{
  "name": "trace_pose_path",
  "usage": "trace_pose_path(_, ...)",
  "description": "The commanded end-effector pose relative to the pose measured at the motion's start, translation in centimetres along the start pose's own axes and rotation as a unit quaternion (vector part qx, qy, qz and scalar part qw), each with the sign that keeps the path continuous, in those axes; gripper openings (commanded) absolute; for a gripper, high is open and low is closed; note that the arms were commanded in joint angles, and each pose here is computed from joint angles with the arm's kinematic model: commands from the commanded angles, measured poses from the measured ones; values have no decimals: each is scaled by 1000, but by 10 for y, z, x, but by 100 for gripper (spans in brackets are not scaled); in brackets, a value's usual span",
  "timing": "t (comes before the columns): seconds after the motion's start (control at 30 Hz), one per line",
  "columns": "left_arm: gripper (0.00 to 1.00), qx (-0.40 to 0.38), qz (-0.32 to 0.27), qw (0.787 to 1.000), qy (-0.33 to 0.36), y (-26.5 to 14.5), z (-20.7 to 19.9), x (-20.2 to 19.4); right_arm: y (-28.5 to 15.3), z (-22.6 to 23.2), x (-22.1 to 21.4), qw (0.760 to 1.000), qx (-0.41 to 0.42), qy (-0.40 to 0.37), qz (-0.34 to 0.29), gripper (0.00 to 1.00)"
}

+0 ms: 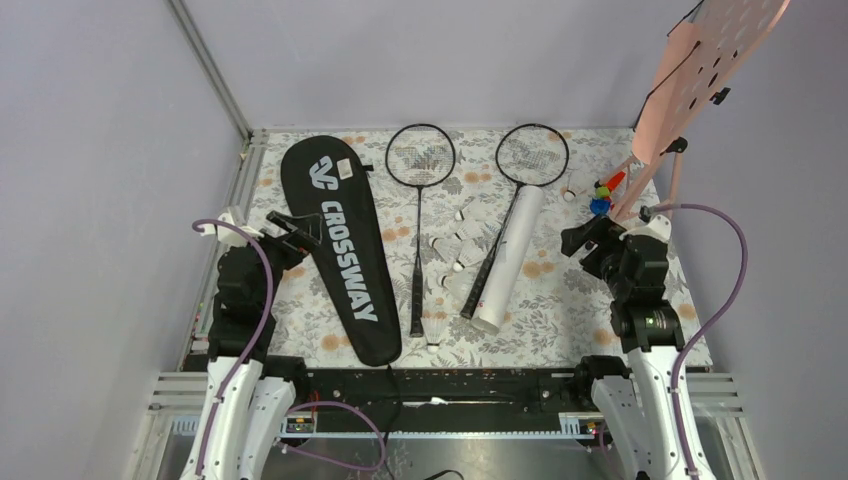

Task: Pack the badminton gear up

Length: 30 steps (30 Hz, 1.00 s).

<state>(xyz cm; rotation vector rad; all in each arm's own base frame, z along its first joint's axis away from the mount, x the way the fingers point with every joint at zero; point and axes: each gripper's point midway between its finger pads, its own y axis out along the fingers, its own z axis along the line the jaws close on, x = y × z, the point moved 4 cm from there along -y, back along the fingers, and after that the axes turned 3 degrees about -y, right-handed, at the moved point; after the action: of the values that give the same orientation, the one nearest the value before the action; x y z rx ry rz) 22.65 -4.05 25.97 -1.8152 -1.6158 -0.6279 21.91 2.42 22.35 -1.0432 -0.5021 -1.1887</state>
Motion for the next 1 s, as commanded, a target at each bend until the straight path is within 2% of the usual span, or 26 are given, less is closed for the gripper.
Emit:
trace_pose_path(0.0,99,-11,-5,1000,3,3,-5,4,-3,7,-6,999,44,8,-15,99)
trace_pose_path(0.17,99,-44,42,998,3,12,-11,-11,-9,6,-10,999,50,13,-16,99)
trace_pose_path(0.27,99,-68,72,995,-8,19,-13,-24,-11,5,-16,999,36,20,24,99)
trace_pose_path(0.37,99,-88,87,992,-17,25,-16,-31,-6,14,-26,995,69,25,61,99)
trace_pose_path(0.63,99,-98,125,987,-36,42,-10,-51,20,21,-64,980,80,83,163,99)
trace_pose_path(0.77,99,-106,155,981,-39,49,-11,-61,37,22,-80,980,54,77,176,98)
trace_pose_path(0.87,99,-111,168,979,-41,51,-10,-66,51,25,-87,984,19,51,169,99)
trace_pose_path(0.97,99,-111,175,977,-41,52,-9,-69,70,32,-87,986,9,60,156,98)
